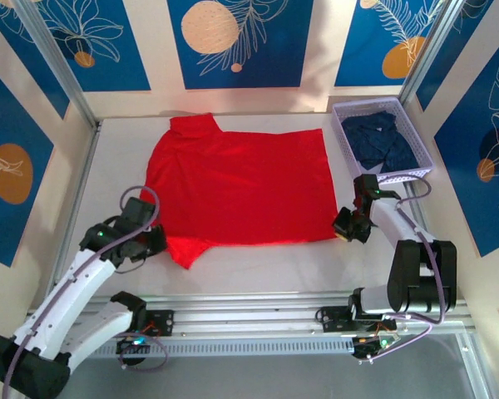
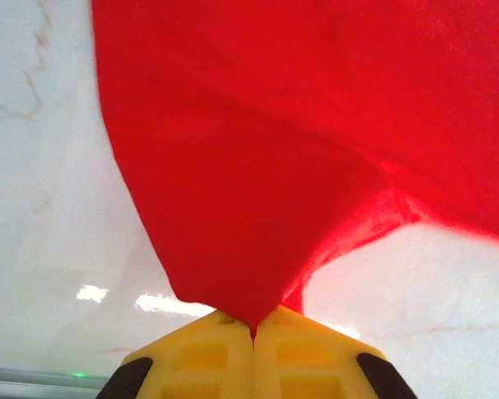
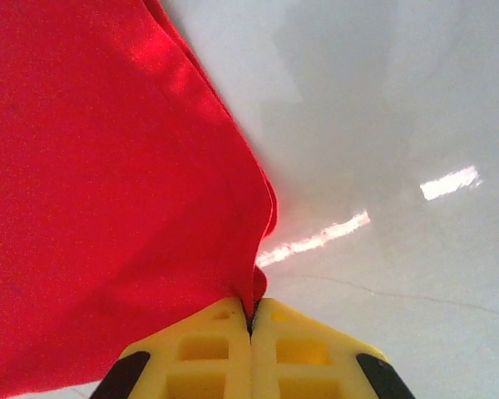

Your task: Fold the inside-out t-shirt

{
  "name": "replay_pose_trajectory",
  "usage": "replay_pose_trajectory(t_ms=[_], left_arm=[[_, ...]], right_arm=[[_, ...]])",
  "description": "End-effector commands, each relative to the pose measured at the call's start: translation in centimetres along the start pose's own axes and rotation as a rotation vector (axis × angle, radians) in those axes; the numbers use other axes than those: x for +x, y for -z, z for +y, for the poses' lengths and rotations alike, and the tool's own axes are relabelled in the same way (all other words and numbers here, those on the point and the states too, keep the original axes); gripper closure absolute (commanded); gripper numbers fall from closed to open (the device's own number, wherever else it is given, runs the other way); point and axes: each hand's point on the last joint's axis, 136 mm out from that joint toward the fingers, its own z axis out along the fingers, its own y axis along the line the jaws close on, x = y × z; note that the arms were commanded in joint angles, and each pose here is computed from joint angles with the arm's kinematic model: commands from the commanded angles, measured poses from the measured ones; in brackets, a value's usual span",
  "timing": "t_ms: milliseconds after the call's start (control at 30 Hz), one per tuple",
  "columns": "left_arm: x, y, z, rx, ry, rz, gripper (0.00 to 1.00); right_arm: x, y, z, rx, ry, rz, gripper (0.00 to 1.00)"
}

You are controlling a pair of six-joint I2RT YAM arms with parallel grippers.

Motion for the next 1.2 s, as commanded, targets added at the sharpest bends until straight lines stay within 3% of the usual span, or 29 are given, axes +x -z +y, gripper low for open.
replay_pose_trajectory(t_ms=[0, 300, 767, 1167], left_arm=[[-2.4, 0.9, -0.8, 0.042, -0.050, -0.029, 1.00], [-7.5, 0.7, -3.3, 0.117, -0.048, -0.073, 1.00], [-15.1, 0.1, -4.0, 0.128, -0.037, -0.144, 1.00], [-19.1, -2.6, -3.5, 0.100, -0.017, -0.142, 1.00]], right_arm=[[-1.5, 0.9, 1.6, -0.076, 0.013, -0.014, 0.96], [-5.1, 1.8, 5.3, -0.173, 0.063, -0.033, 0.96], [-9.2, 0.4, 7.1, -0.148, 0.106, -0.057, 0.96], [-12.0, 0.7, 8.7, -0.144, 0.122, -0.083, 0.95]])
